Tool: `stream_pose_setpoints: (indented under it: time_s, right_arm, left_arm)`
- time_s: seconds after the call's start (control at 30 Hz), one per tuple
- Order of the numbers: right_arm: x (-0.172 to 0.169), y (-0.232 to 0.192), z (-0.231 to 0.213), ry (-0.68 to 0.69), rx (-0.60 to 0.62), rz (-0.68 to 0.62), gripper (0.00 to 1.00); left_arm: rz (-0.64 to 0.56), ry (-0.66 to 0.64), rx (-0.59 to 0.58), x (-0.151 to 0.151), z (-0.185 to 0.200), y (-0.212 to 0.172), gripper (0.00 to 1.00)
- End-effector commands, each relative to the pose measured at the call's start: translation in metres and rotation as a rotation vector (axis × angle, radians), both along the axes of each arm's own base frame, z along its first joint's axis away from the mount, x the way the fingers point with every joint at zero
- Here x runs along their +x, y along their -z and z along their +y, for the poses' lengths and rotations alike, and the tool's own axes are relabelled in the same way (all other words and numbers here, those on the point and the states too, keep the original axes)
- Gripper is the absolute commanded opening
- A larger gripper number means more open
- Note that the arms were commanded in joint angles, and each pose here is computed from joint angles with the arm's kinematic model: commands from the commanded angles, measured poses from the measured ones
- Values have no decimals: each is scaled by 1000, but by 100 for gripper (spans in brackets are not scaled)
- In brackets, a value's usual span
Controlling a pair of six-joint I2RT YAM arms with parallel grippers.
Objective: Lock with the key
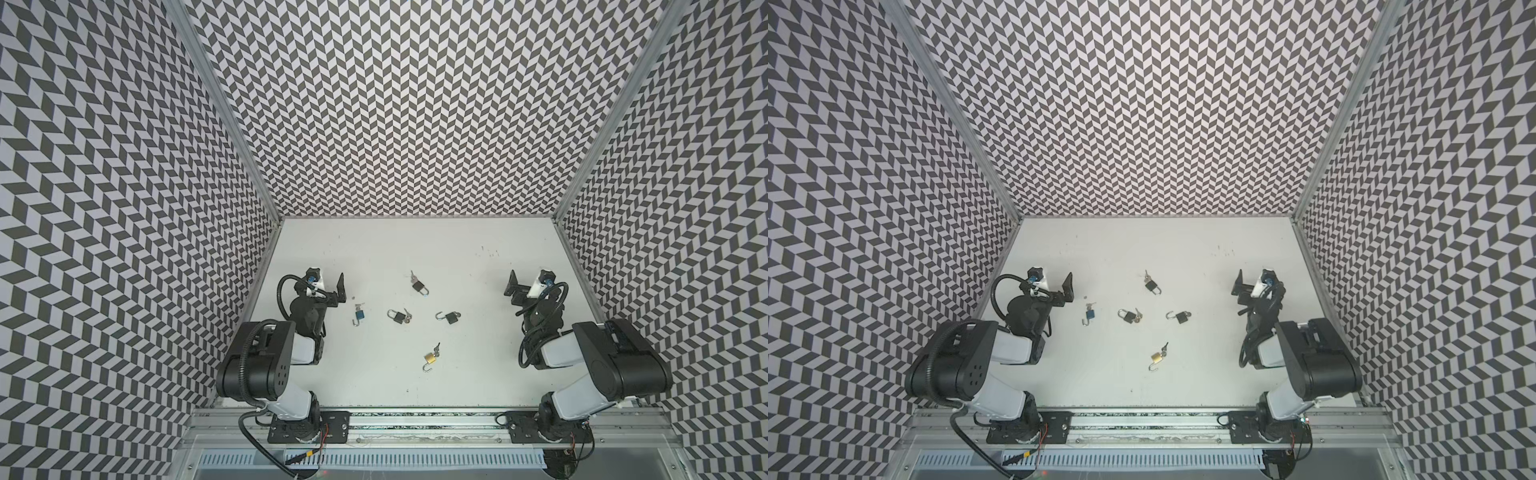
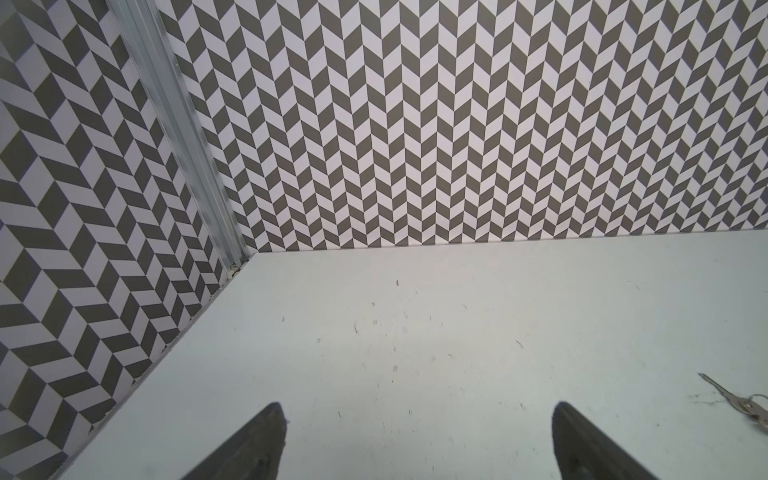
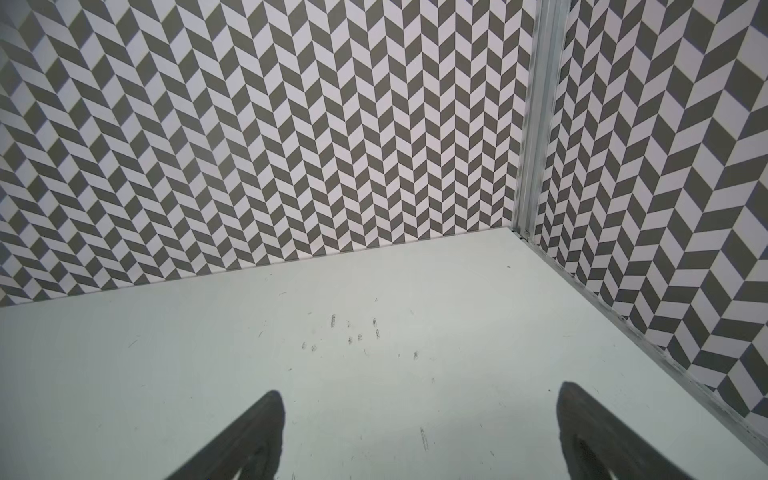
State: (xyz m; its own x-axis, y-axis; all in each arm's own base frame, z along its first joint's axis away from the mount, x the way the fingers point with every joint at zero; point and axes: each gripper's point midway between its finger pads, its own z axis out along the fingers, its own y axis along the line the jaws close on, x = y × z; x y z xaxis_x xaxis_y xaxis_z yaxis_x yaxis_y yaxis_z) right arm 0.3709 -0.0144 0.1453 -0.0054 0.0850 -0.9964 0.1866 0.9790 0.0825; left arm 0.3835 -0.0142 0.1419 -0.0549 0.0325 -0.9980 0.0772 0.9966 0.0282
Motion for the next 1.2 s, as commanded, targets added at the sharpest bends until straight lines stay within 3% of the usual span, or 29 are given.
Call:
stream_pose_setpoints:
  time_s: [0.0,1.0,1.17]
  right_arm:
    - [0,-9,-2,7,4,-42,99]
    - [-12,-19,0,-8,2,-89,99]
    - [-16,-37,9,-54,-30,-107,99]
  left_arm:
    - [-19,5,1,1,0,-6,100]
    - [-88,-34,48,-18,-5,-17,100]
    - [-135,-153,77,-34,-5,-39,100]
